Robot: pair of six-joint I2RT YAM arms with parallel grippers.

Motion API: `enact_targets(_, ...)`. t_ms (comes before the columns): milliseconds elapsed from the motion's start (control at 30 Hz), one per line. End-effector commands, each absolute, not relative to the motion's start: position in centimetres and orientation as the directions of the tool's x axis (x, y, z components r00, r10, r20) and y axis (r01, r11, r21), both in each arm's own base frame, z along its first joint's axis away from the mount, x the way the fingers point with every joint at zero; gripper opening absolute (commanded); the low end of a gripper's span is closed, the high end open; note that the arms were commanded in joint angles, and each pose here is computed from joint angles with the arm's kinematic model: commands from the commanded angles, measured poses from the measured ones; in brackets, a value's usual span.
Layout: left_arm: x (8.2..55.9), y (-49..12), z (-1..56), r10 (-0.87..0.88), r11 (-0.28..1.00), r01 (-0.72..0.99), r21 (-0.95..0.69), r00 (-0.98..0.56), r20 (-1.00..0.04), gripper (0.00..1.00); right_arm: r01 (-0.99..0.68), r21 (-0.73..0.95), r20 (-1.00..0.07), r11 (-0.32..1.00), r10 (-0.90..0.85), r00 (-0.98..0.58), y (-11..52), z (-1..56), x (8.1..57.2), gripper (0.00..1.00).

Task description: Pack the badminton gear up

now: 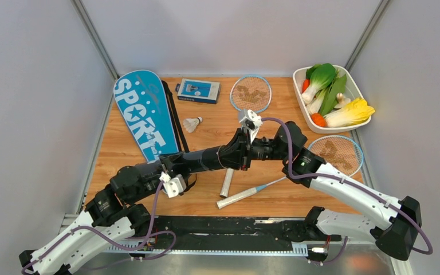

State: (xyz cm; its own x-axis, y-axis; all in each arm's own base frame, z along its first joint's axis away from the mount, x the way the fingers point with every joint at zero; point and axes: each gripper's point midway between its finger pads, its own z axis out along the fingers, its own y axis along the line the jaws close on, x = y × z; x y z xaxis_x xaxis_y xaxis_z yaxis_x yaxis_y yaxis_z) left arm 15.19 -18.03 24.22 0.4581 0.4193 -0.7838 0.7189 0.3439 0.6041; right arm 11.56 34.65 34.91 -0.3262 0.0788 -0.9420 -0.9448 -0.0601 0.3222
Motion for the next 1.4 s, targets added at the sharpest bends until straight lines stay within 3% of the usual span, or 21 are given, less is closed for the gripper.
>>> enact_targets(0,15.1,-18.4,29.1,0.297,0.431,0.667,0.607,0.531,-0.794,0.55,-0.939,0.343,-0.935,-0.022,0.087,-0.343,34.5,36.0,12.0,0.20)
enact_targets(300,16.5,-17.5,28.6,0.332,0.505,0.641,0.578,0.473,-0.816,0.54,-0.912,0.366,-0.918,0.186,0.236,-0.320,30.7,41.1,13.6,0.55)
enact_targets(400,16.8,-17.1,28.7,0.337,0.528,0.623,0.577,0.470,-0.816,0.55,-0.895,0.368,-0.913,0.251,0.283,-0.295,29.1,42.5,14.0,0.63)
enact_targets(633,17.9,-15.9,29.4,0.334,0.617,0.577,0.534,0.423,-0.843,0.55,-0.759,0.422,-0.881,0.495,0.422,-0.214,25.8,43.2,18.5,0.62)
enact_targets(933,19.6,-10.8,32.3,0.274,0.840,0.358,0.408,0.369,-0.888,0.56,-0.491,0.416,-0.908,0.765,0.384,-0.171,25.7,34.3,27.3,0.66)
enact_targets(1067,18.8,-9.0,33.1,0.224,0.878,0.321,0.357,0.384,-0.896,0.56,-0.448,0.376,-0.926,0.811,0.328,-0.185,28.1,30.3,31.4,0.65)
enact_targets(1367,17.2,-7.0,33.3,0.159,0.898,0.334,0.286,0.358,-0.920,0.57,-0.519,0.234,-0.967,0.822,0.140,-0.213,37.9,23.1,39.0,0.63)
